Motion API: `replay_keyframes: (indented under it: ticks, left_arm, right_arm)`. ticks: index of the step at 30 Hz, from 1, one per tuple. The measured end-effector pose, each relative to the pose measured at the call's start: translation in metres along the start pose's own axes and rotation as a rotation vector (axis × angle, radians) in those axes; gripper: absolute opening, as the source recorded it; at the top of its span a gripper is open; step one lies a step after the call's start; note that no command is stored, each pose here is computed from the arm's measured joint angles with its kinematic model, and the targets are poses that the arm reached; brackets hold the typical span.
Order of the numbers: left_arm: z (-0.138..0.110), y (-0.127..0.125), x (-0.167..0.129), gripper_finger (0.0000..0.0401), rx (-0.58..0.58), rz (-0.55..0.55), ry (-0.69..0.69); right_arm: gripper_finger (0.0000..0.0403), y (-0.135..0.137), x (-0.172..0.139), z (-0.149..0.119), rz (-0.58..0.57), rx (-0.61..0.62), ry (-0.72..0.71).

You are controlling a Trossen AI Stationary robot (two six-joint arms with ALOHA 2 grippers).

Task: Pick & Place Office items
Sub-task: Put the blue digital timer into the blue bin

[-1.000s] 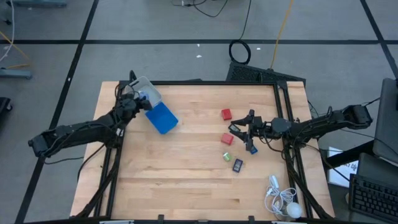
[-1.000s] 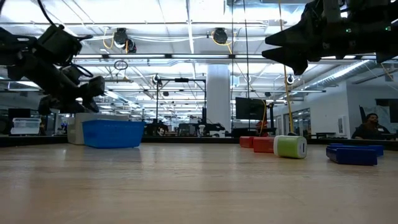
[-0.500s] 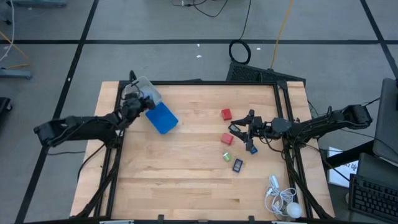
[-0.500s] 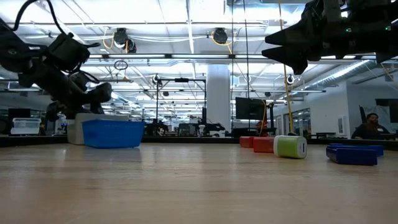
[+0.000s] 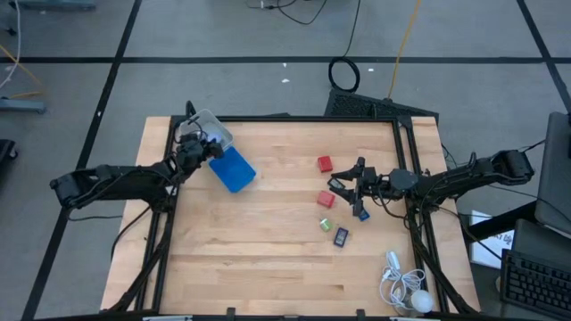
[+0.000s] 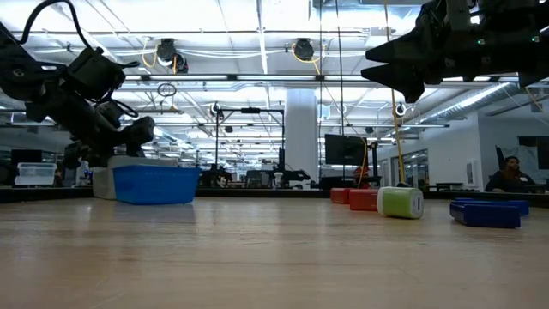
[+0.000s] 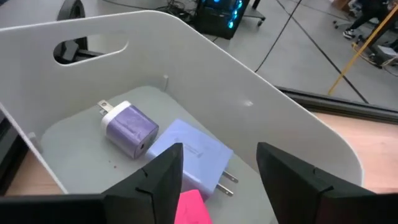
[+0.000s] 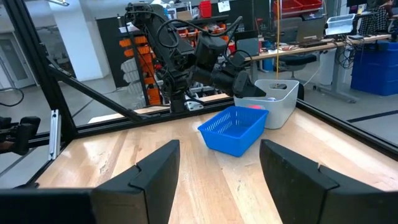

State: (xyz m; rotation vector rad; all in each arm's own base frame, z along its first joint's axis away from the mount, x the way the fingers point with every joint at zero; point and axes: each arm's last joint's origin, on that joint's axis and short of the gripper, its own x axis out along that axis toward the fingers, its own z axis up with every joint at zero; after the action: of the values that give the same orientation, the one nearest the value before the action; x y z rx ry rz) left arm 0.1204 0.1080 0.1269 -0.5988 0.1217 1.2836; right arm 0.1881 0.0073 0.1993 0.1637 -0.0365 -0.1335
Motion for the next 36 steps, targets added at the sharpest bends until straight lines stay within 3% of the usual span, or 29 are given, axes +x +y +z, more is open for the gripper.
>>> replay_keyframes:
  ticks: [10,20,25,32,36]
  left_arm:
    - [0.01,-0.013,-0.003,0.0176,0.054,-0.257,-0.006]
    - [0.028,-0.032,-0.024,0.0152,0.013,-0.802,0.03]
    - [0.031,-0.037,-0.032,0.0148,0.019,-1.003,0.087]
    - [0.033,-0.048,-0.044,0.0165,0.039,-1.14,0.043]
    - [0.031,-0.056,-0.055,0.0176,0.154,-1.237,-0.053]
  right_arm:
    - [0.0212,0.0,0.0,0.0,0.001,-0.012,0.001]
    - [0.0212,0.0,0.0,0.0,0.0,-0.027,0.001]
    - [0.0212,0.0,0.0,-0.003,-0.005,-0.048,0.03]
    - [0.0212,-0.001,0.0,-0.005,-0.01,-0.052,0.05]
    - [0.0212,-0.001,0.0,-0.005,-0.011,-0.053,0.051]
